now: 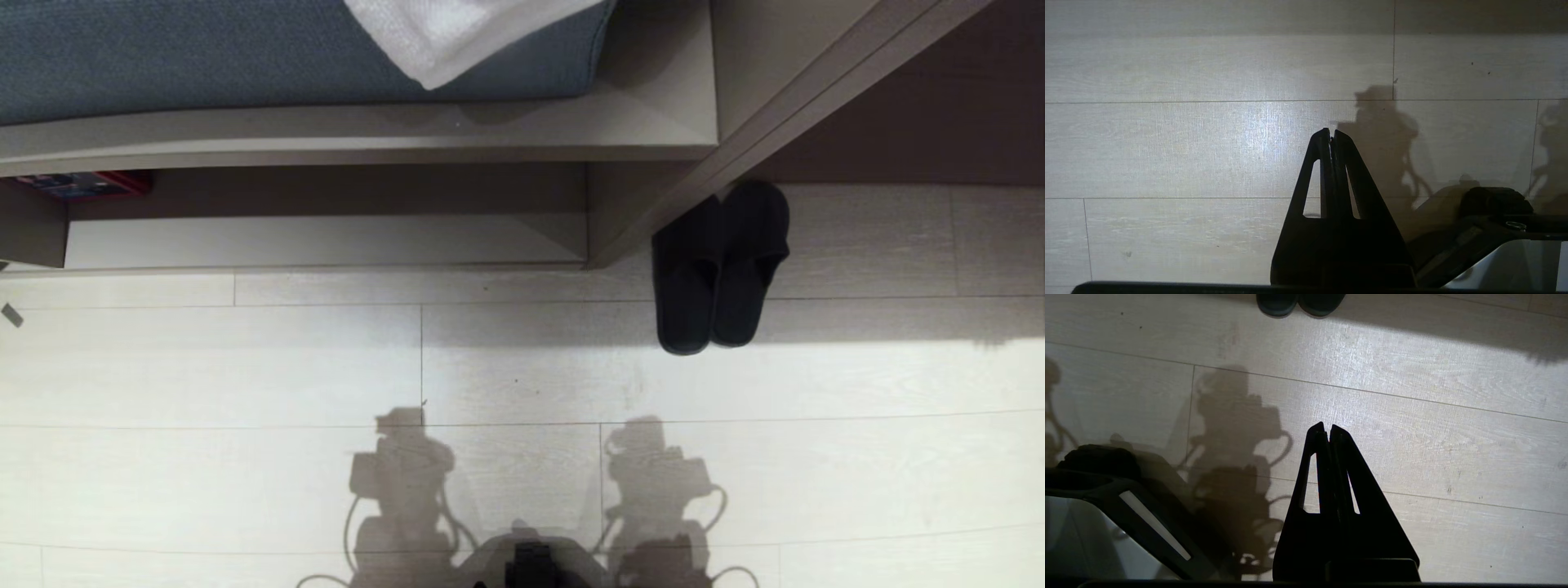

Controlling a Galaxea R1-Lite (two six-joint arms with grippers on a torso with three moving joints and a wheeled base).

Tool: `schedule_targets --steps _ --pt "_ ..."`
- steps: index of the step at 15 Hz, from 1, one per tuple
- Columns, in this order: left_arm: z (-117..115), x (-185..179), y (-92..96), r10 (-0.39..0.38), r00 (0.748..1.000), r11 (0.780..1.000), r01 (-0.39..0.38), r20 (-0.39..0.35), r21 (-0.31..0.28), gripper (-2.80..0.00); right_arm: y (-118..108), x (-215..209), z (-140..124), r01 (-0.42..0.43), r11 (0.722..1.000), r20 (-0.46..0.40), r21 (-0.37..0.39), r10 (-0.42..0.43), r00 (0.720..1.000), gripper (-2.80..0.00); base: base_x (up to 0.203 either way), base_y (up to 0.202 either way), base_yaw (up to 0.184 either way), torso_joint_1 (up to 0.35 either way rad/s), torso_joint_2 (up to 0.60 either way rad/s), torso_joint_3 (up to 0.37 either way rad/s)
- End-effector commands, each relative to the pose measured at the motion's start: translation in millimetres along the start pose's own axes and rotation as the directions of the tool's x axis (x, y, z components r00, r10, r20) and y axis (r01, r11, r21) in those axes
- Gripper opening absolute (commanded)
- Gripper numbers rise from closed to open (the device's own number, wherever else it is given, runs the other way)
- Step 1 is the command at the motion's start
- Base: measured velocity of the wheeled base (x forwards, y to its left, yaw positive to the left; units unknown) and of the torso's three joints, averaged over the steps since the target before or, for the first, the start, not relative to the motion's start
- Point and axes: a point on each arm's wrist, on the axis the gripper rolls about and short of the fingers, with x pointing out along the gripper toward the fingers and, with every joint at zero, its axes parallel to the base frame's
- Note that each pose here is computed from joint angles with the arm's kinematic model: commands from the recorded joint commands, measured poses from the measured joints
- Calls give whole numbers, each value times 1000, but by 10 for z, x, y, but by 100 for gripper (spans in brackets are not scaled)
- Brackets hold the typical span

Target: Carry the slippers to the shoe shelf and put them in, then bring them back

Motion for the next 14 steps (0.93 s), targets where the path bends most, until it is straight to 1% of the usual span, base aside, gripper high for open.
schedule_targets --steps 1,14 --pt "-21 6 0 1 1000 1000 -1 -9 0 -280 0 4 -3 -1 1000 -5 -1 1 1000 -280 0 0 0 -2 2 212" --pt "-21 6 0 0 1000 1000 0 -9 0 -280 0 3 1 -2 1000 -3 1 2 1000 -280 0 0 0 2 3 200"
